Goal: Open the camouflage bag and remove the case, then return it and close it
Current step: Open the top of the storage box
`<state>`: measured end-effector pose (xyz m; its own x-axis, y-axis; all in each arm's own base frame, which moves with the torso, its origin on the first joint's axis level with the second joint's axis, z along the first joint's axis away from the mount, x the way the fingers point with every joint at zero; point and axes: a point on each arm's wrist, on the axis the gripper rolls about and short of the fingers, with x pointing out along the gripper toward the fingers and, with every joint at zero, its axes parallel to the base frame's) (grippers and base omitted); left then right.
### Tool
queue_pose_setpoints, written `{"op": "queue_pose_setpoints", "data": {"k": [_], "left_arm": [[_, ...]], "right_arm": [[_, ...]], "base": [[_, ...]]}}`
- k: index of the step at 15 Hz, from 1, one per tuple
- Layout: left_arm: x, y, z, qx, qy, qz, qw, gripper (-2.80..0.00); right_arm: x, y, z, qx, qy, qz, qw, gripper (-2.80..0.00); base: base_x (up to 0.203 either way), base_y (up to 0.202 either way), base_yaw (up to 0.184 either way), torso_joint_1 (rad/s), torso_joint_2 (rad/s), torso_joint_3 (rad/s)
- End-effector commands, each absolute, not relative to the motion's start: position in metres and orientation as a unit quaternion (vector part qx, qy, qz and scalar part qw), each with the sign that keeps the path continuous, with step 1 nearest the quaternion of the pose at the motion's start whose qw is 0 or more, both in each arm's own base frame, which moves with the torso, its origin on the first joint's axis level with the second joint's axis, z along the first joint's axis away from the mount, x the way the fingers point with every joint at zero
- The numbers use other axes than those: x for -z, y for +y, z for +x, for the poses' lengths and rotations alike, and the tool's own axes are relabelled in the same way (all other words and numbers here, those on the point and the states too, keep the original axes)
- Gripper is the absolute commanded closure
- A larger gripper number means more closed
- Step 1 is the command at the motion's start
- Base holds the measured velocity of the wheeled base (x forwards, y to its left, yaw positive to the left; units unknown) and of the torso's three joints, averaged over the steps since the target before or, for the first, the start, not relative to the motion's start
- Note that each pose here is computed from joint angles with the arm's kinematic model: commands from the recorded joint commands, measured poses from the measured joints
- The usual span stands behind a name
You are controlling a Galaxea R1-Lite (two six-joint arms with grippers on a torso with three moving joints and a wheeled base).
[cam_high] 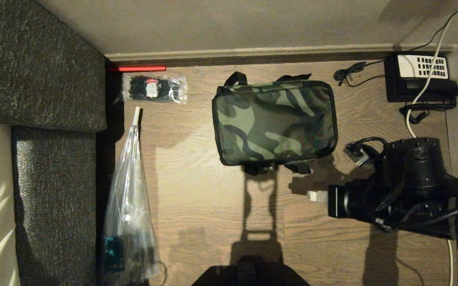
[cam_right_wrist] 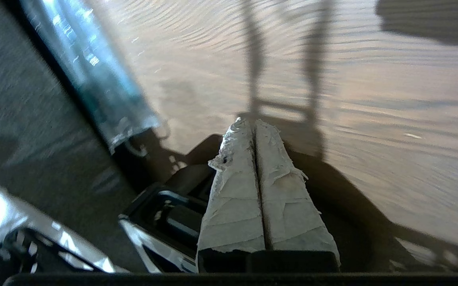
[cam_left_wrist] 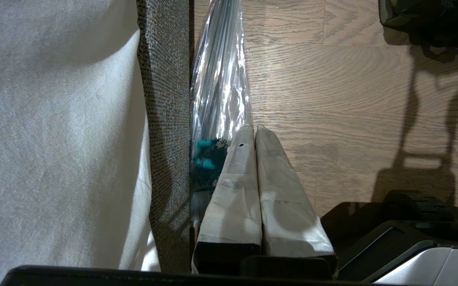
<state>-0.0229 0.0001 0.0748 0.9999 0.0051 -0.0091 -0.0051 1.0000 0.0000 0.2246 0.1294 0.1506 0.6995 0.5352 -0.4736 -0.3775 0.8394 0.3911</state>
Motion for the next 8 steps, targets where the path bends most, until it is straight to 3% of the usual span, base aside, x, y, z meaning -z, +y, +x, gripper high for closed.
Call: {"op": "queue_pose_setpoints", "data": {"k": [1, 8], "left_arm": [[-0.075, 0.0, -0.023, -0.003, 0.005, 0.0, 1.0, 0.0], [-0.075, 0.0, -0.023, -0.003, 0.005, 0.0, 1.0, 0.0]], "right_arm": [[-0.124, 0.143, 0.229, -0.262, 0.316, 0.121, 0.904, 0.0], [-0.081, 0.168, 0.255, -0.274, 0.259, 0.078, 0.923, 0.0]], "base": [[0.0, 0.0, 0.0, 0.0, 0.0, 0.0], [0.0, 0.0, 0.0, 0.0, 0.0, 0.0]]}}
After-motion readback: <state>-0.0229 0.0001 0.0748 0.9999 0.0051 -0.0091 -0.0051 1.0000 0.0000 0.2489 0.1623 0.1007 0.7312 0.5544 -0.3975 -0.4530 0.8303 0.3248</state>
